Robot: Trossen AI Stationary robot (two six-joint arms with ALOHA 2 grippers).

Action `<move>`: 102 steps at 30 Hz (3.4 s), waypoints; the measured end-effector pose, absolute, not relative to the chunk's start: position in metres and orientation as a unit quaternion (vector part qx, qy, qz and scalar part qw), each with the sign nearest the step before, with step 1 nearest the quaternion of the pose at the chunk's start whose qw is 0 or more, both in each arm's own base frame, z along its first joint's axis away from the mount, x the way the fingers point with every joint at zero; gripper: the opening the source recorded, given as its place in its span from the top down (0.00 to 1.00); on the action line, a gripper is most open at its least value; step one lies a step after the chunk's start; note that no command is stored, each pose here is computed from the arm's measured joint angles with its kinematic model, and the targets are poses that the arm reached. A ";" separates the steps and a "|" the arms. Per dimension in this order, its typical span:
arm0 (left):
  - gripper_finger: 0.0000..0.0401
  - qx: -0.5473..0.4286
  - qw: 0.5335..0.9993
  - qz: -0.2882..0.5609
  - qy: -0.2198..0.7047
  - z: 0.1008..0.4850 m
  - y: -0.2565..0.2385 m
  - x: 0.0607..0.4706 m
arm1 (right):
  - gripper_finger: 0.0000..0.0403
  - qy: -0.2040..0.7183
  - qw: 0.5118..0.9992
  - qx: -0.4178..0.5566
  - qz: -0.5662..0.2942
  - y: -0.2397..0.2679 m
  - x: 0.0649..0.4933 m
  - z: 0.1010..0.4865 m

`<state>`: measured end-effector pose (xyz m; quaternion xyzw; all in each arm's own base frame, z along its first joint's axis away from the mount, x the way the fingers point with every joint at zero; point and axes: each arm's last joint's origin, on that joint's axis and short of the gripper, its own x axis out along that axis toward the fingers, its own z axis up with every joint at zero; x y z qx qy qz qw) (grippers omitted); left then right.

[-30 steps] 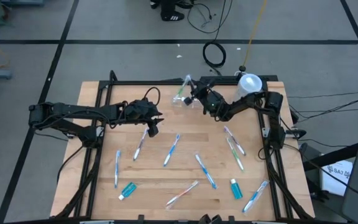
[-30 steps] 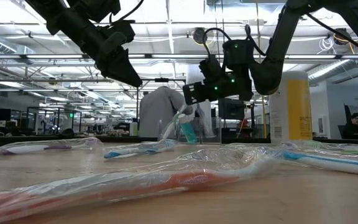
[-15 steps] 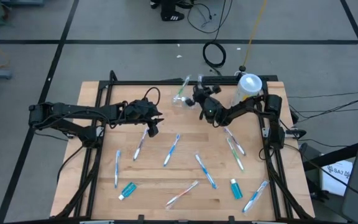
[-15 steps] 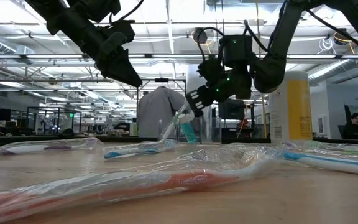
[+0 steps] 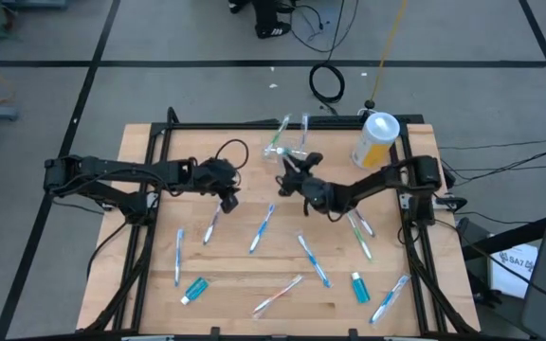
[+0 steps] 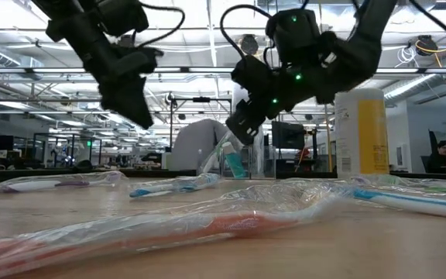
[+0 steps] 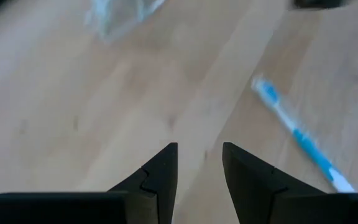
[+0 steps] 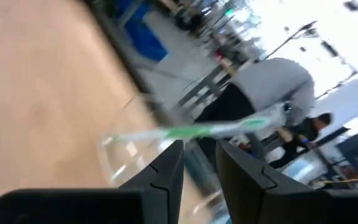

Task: Pick & Place toothbrushing station
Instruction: Put the violet toothbrush into the transparent organizer

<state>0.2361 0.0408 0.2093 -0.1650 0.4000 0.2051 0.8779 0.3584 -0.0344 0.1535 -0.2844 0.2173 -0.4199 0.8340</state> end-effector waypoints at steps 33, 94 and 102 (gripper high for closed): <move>0.67 -0.253 0.705 0.351 0.563 0.135 0.013 0.237 | 0.85 0.247 0.919 -0.117 -0.283 -0.015 0.330 0.145; 0.97 -0.003 0.988 0.135 -0.079 0.253 0.129 0.288 | 0.85 0.106 0.963 0.101 -0.228 -0.009 0.245 0.170; 0.97 0.019 0.979 0.174 -0.106 0.215 0.168 0.306 | 0.85 0.062 0.966 0.111 -0.223 -0.010 0.212 0.146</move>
